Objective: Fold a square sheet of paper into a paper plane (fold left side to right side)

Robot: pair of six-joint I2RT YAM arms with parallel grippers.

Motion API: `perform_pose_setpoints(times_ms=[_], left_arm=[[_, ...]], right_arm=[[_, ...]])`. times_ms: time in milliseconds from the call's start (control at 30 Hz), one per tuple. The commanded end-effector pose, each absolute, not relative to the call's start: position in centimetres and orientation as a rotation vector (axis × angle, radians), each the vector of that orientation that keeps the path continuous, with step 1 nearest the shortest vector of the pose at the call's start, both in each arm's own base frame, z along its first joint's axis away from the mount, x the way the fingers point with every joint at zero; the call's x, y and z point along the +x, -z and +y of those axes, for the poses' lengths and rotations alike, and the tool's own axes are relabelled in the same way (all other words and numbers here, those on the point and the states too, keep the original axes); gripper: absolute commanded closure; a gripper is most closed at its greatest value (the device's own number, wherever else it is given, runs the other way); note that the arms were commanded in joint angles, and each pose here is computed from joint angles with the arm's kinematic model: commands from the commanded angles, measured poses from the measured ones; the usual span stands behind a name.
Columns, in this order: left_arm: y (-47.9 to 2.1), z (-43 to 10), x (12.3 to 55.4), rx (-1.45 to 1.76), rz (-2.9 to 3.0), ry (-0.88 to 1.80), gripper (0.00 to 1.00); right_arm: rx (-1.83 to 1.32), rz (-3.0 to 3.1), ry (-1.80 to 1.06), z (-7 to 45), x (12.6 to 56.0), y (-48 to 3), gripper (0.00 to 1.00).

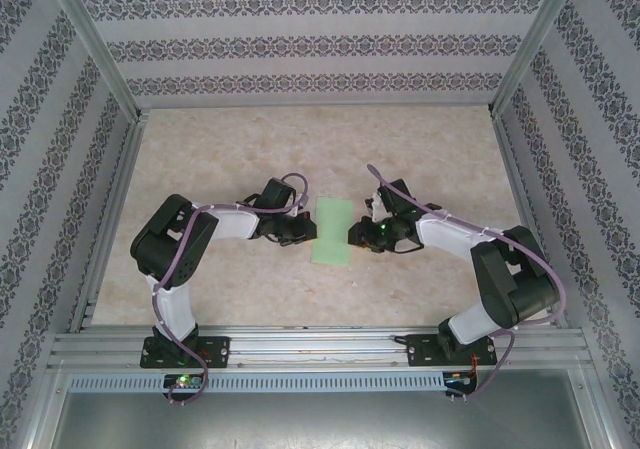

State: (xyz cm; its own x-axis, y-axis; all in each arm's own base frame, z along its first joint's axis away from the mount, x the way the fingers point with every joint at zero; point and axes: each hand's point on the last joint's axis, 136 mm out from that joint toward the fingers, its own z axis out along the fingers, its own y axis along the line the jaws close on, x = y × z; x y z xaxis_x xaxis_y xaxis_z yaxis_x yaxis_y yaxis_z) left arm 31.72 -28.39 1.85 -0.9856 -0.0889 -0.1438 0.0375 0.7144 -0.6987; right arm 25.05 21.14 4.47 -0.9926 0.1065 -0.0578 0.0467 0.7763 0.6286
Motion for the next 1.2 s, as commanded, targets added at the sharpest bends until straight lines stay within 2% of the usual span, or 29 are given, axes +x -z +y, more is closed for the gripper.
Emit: perform_pose_setpoints(times_ms=[0,167,633,1167], left_arm=[[0.3,-27.1,29.5,-0.112,2.861,1.026,1.00],[0.4,-27.2,29.4,-0.113,2.862,1.024,1.00],[0.2,-27.3,29.6,-0.105,2.860,1.020,1.00],[-0.1,-27.4,29.5,-0.093,2.857,1.026,1.00]], right_arm=[[0.164,2.927,-1.063,22.0,23.2,-4.1,0.69],[0.189,2.958,-1.047,22.5,22.7,-2.9,0.65],[0.183,2.988,-1.029,23.3,22.6,-1.7,0.65],[0.228,2.860,-1.156,23.9,25.0,-3.3,0.69]])
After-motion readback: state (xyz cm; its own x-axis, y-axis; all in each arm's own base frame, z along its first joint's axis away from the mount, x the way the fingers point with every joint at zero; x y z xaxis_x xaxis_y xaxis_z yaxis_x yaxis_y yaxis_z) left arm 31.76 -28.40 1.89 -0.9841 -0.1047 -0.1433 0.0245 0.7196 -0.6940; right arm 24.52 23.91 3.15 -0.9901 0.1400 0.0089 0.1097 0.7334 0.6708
